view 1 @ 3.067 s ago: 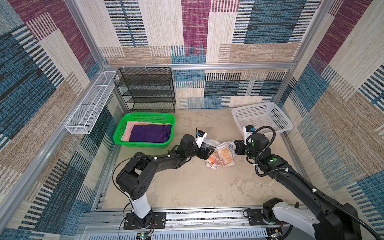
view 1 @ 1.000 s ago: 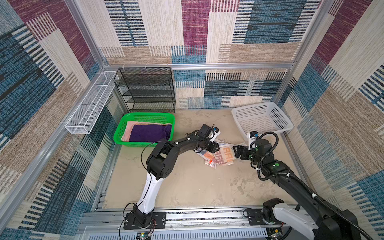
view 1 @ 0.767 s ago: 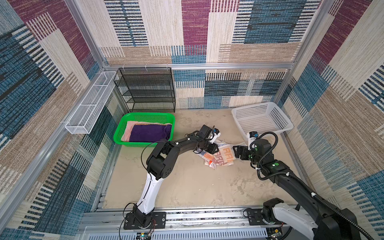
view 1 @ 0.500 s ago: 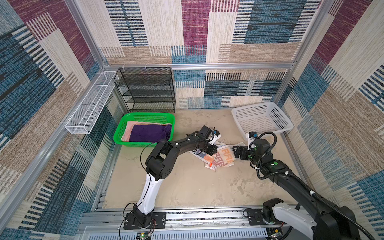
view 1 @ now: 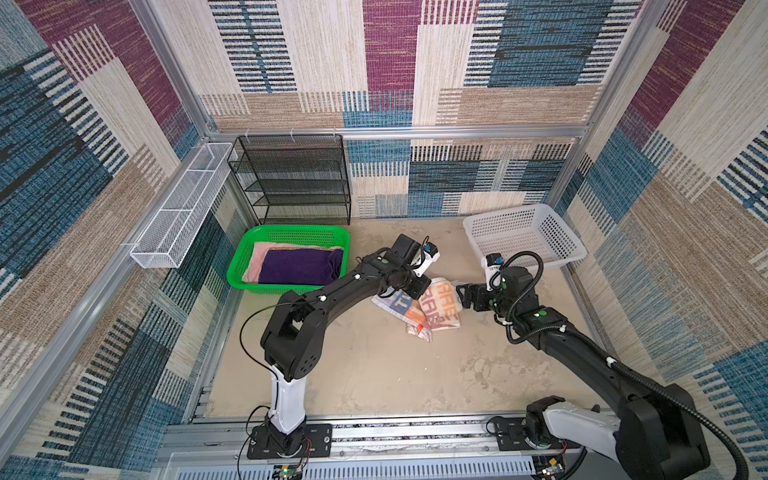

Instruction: Fold and stack the towels

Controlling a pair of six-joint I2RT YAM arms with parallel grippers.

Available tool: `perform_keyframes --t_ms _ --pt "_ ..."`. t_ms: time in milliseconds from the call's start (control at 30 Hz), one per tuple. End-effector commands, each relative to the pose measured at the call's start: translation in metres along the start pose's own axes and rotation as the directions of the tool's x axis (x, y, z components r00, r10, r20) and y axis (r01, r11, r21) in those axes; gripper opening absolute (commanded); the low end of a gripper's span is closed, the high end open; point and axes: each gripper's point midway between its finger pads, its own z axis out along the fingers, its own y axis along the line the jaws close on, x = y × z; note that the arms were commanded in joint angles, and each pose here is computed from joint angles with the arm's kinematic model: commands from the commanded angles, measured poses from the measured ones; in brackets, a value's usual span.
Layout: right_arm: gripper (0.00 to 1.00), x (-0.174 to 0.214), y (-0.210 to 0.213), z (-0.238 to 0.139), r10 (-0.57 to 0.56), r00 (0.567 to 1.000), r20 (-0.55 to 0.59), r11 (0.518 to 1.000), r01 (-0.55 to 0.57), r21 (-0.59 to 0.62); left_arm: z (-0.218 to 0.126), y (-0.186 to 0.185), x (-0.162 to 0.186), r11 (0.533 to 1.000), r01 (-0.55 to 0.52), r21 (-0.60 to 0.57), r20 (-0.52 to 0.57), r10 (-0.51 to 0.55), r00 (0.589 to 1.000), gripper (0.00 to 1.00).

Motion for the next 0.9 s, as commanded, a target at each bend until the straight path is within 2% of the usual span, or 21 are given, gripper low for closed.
perform_keyframes --t_ms 0,167,233,300,467,633,800,867 --pt "0.94 -0.023 0.024 0.004 -0.080 0.994 0.073 0.989 0.088 -0.117 -0.024 0.019 0.009 0.983 -0.119 -0.137 -0.072 0.110 0.991 0.00" --pt "0.91 -0.032 0.048 0.012 -0.186 0.973 0.139 0.947 0.216 -0.236 -0.056 0.029 0.009 0.931 -0.252 -0.262 -0.130 0.225 0.966 0.00" --pt "0.91 -0.032 0.058 0.016 -0.212 0.966 0.147 0.925 0.248 -0.290 -0.062 0.026 0.015 0.924 -0.283 -0.258 -0.154 0.250 0.956 0.00" --pt "0.90 -0.030 0.059 0.024 -0.211 0.970 0.123 0.923 0.239 -0.302 -0.063 0.022 0.023 0.929 -0.280 -0.241 -0.171 0.244 0.955 0.00" --pt "0.83 -0.008 0.040 0.057 -0.113 0.993 -0.031 0.966 0.102 -0.239 -0.051 0.014 0.054 0.962 -0.199 -0.189 -0.218 0.156 0.963 0.00" --pt "0.71 0.038 0.028 0.074 -0.022 0.985 -0.173 0.982 -0.011 -0.190 -0.032 0.006 0.094 0.985 -0.096 -0.145 -0.278 0.053 0.959 0.00" --pt "0.52 0.086 0.028 0.074 -0.014 0.959 -0.283 0.992 -0.022 -0.125 -0.021 0.020 0.129 0.972 -0.047 -0.231 -0.350 -0.038 0.936 0.00" --pt "0.49 0.099 0.030 0.071 -0.014 0.951 -0.309 0.993 -0.022 -0.114 -0.018 0.029 0.139 0.959 -0.048 -0.281 -0.372 -0.062 0.926 0.00"
